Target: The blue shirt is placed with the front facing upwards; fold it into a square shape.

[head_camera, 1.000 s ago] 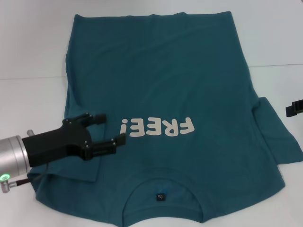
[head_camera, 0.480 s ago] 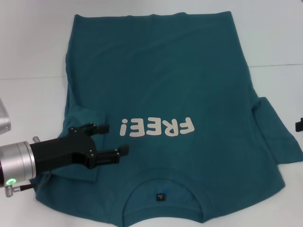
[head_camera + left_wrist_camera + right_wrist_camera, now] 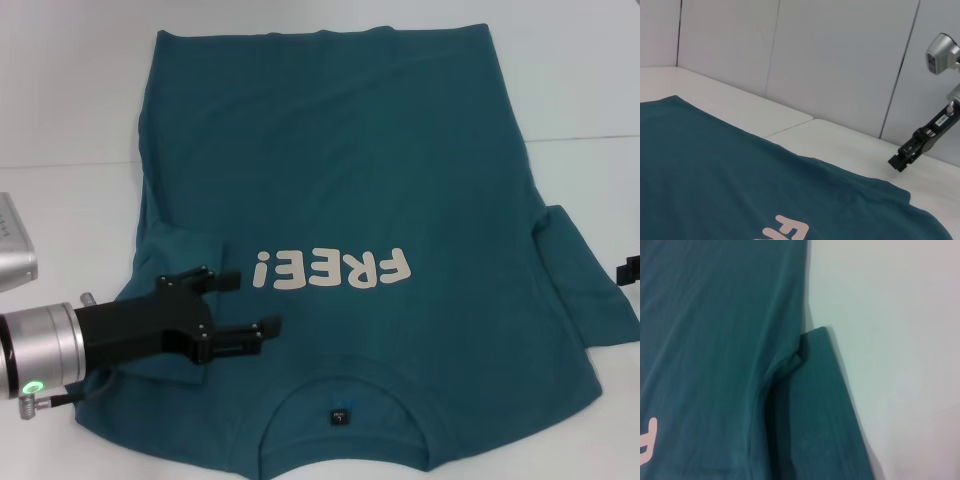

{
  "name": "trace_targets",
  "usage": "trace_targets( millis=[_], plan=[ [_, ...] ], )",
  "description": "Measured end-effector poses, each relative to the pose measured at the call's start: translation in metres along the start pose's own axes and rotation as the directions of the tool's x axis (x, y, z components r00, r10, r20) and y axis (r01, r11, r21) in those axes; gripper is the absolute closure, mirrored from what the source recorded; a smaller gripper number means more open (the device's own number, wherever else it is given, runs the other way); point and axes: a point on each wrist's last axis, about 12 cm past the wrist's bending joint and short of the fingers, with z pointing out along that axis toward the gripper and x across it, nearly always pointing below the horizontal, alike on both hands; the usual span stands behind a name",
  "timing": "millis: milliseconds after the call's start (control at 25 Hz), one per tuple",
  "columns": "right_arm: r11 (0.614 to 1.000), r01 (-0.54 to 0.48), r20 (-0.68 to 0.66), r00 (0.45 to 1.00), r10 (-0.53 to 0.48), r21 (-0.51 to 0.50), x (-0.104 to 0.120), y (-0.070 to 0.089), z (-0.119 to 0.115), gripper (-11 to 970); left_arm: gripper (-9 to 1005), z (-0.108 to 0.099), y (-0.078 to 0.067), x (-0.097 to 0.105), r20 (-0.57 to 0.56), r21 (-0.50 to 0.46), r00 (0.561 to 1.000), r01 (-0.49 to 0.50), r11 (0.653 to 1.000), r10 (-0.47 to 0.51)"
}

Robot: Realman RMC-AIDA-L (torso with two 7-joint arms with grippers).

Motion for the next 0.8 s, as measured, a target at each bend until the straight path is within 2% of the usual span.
trace_targets(
  millis=[400, 800],
  plan=[
    [1.0, -0.003, -0.002, 1.0, 0.003, -0.012, 0.001, 0.006, 0.014, 66, 81, 0.002, -0.001, -0.001, -0.007, 0.011, 1.0, -0.004, 1.0, 0.004],
    [1.0, -0.014, 0.003, 1.0, 0.014, -0.023, 0.002, 0.008, 0.019, 69, 82, 0.004, -0.002, 0.0, -0.015, 0.018, 1.0, -0.004, 1.0, 0.005]
  ],
)
